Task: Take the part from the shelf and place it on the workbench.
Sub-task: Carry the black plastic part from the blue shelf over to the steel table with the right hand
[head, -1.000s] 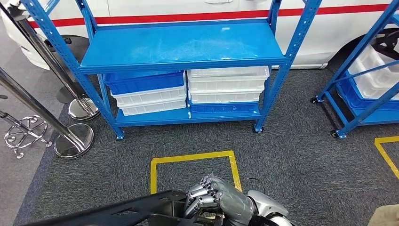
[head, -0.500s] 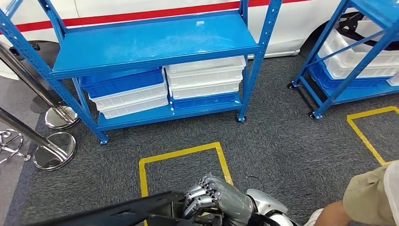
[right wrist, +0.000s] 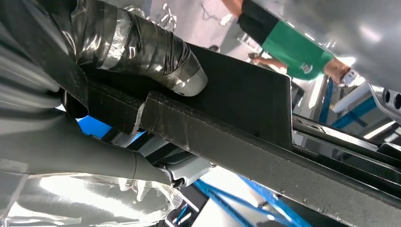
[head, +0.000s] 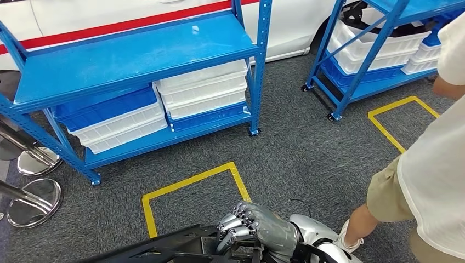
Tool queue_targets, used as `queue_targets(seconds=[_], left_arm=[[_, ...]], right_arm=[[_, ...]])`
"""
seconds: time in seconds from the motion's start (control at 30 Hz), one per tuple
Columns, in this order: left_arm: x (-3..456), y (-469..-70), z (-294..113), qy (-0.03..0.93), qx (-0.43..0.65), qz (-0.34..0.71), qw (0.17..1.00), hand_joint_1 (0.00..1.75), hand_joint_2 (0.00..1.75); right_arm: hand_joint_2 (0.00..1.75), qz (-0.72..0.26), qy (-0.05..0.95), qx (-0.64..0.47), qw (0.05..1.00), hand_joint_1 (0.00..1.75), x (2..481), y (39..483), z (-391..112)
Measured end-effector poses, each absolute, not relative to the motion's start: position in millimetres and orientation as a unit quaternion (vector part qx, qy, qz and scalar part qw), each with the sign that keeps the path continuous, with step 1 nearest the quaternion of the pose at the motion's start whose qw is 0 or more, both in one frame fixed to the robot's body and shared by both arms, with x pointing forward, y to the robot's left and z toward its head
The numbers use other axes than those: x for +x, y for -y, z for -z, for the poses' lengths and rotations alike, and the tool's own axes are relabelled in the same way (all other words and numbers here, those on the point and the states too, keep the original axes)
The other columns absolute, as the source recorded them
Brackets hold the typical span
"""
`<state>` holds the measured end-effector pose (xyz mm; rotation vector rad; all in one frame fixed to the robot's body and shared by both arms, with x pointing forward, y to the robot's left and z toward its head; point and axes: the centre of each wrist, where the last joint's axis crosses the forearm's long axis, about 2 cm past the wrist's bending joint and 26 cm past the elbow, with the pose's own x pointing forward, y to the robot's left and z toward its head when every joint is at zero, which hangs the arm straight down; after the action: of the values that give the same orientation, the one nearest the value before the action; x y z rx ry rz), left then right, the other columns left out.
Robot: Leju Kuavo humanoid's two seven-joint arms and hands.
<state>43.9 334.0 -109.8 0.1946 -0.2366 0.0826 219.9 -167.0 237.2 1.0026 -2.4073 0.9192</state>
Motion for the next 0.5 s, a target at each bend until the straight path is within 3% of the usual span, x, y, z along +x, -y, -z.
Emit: queue_targets(seconds=[0.5], left_arm=[[44, -349, 108, 0.128, 0.105, -0.035, 0.986, 0.00, 1.75]], right_arm=[[1.75, -0.318, 0.856, 0.376, 0.159, 1.75, 221, 157, -248]])
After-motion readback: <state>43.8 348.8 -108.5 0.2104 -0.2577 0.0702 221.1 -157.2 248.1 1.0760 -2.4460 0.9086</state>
